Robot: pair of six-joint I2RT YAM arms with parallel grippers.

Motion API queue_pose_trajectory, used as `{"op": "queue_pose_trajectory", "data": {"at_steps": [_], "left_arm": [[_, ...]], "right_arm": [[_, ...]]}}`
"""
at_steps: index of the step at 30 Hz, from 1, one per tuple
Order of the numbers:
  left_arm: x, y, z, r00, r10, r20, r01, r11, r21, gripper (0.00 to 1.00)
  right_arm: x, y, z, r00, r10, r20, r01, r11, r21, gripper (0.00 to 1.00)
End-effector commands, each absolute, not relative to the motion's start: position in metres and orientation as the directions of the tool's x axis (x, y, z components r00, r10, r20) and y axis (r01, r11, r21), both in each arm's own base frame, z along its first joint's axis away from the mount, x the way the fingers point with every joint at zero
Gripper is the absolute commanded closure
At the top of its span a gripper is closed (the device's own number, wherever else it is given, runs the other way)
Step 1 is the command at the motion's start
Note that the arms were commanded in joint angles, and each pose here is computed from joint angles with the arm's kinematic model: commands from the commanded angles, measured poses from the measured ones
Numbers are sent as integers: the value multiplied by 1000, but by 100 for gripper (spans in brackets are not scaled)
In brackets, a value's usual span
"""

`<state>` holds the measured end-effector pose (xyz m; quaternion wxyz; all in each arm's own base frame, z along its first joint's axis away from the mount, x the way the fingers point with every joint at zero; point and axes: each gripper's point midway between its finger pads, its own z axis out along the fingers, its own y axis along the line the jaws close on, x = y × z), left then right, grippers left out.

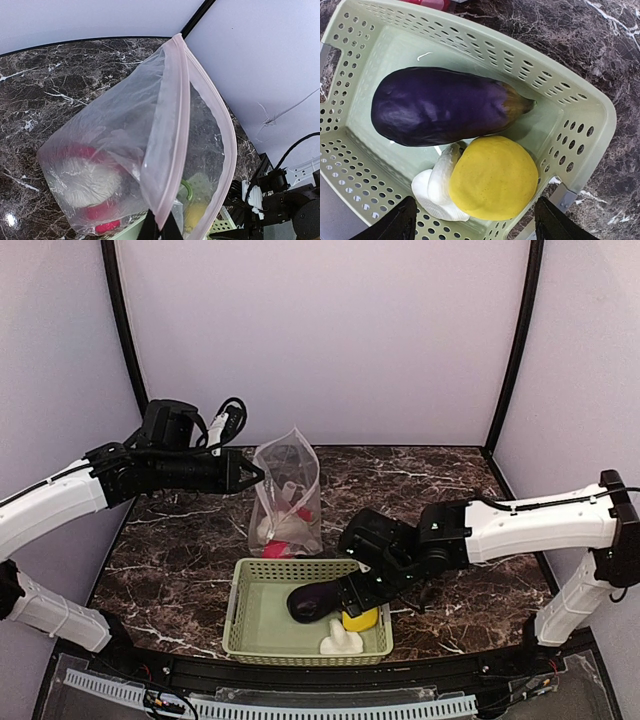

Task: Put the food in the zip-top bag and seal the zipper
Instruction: Pick up the fake fruit from the bin.

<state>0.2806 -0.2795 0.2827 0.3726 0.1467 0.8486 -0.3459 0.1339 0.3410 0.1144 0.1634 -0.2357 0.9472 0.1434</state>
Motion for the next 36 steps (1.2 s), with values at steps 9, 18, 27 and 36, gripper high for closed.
{"op": "queue_pose_trajectory", "data": {"at_steps": [9,18,27,36], "left_arm": [[278,-274,287,-674,-25,-738,508,710,-487,99],[278,-274,286,-675,-28,-737,507,707,-492,99],[278,-274,286,-674,-23,-738,511,707,-489,99],[278,-274,287,-673,-25,-739,512,706,-490,99]], "right_arm": [[129,336,94,-838,-444,-317,-455,890,-44,21],[128,332,79,-847,-448,-287,-443,892,-87,19],[130,337,71,-850,-445,-283,-437,895,-94,19],[133,334,70,-856,-429,-290,-417,903,-104,35]]}}
